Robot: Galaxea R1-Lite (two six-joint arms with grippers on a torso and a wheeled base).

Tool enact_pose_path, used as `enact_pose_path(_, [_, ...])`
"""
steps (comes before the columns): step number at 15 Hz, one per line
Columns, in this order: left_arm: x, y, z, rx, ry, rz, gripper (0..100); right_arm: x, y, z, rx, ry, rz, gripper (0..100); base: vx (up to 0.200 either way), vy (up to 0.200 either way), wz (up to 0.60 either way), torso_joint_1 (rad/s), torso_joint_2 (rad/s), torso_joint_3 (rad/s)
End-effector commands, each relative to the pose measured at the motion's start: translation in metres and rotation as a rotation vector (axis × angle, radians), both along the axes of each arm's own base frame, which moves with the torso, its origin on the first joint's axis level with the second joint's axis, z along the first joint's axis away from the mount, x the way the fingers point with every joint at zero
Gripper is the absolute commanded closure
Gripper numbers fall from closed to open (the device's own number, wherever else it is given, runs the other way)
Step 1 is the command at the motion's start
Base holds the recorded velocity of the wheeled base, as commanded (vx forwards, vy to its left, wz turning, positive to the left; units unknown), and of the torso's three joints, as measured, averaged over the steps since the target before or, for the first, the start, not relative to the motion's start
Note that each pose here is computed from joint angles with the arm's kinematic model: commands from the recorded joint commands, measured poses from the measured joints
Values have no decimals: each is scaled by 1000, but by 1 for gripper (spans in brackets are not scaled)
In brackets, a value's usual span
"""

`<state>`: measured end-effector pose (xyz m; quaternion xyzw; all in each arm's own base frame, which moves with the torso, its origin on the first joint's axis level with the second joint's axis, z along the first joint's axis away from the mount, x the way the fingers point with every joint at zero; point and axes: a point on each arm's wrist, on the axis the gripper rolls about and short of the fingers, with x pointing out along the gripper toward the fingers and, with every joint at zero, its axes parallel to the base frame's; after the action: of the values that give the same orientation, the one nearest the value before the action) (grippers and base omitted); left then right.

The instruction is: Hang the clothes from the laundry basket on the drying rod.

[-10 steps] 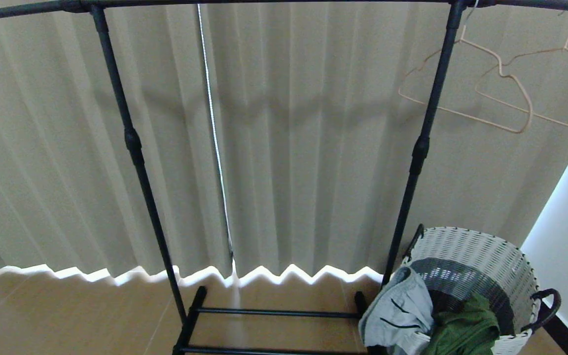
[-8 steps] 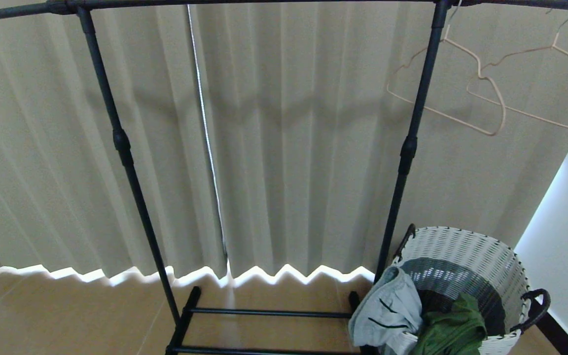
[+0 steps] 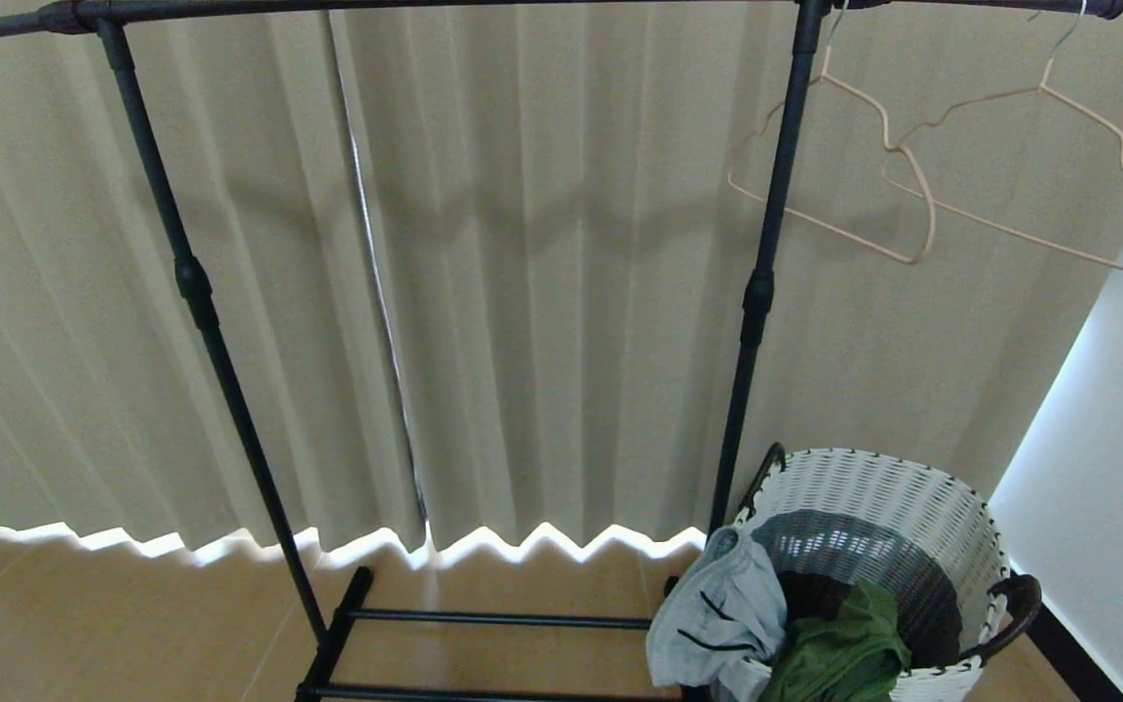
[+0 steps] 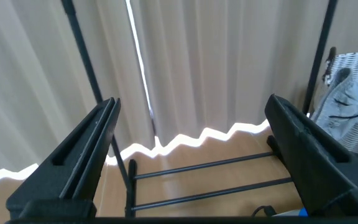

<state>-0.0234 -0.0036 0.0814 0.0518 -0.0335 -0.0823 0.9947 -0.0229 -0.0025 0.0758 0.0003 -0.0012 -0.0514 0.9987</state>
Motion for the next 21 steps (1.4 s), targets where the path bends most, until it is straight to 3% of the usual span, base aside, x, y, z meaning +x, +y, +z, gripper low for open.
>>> enact_pose_path(1, [0, 0, 0, 0, 1, -1, 0, 0, 0, 0, 1, -2, 0, 0, 0, 0, 0, 0, 0, 0])
enact_pose_path(3, [0, 0, 0, 0, 1, -1, 0, 0, 0, 0, -2, -2, 0, 0, 0, 0, 0, 0, 0, 0])
enact_pose_path(10, [0, 0, 0, 0, 1, -1, 0, 0, 0, 0, 24, -6, -1, 0, 171, 0, 0, 2, 2, 2])
enact_pose_path(12, [0, 0, 0, 0, 1, -1, 0, 0, 0, 1, 12, -16, -12, 0, 0, 0, 0, 0, 0, 0])
enact_pose_path(13, [0, 0, 0, 0, 1, -1, 0, -6, 0, 18, -56, -65, -7, 0, 0, 0, 0, 0, 0, 0])
enact_pose_path(14, [0, 0, 0, 0, 1, -1, 0, -6, 0, 21, -67, -69, -7, 0, 0, 0, 0, 0, 0, 0])
enact_pose_path(15, [0, 0, 0, 0, 1, -1, 0, -11, -1, 41, -197, 8, 5, 0, 0, 0, 0, 0, 0, 0])
enact_pose_path(16, [0, 0, 0, 0, 1, -1, 0, -10, -1, 47, -301, 102, 30, 0, 0, 0, 0, 0, 0, 0])
enact_pose_path(17, [0, 0, 0, -1, 1, -1, 0, -6, -1, 50, -341, 165, 49, 0, 0, 0, 0, 0, 0, 0])
enact_pose_path(19, [0, 0, 0, -3, 1, -1, 0, 28, 0, 67, -355, 383, 100, 0, 0, 0, 0, 0, 0, 0])
enact_pose_path(21, [0, 0, 0, -4, 1, 1, 0, 56, 2, 65, -359, 560, 131, 0, 0, 0, 0, 0, 0, 0])
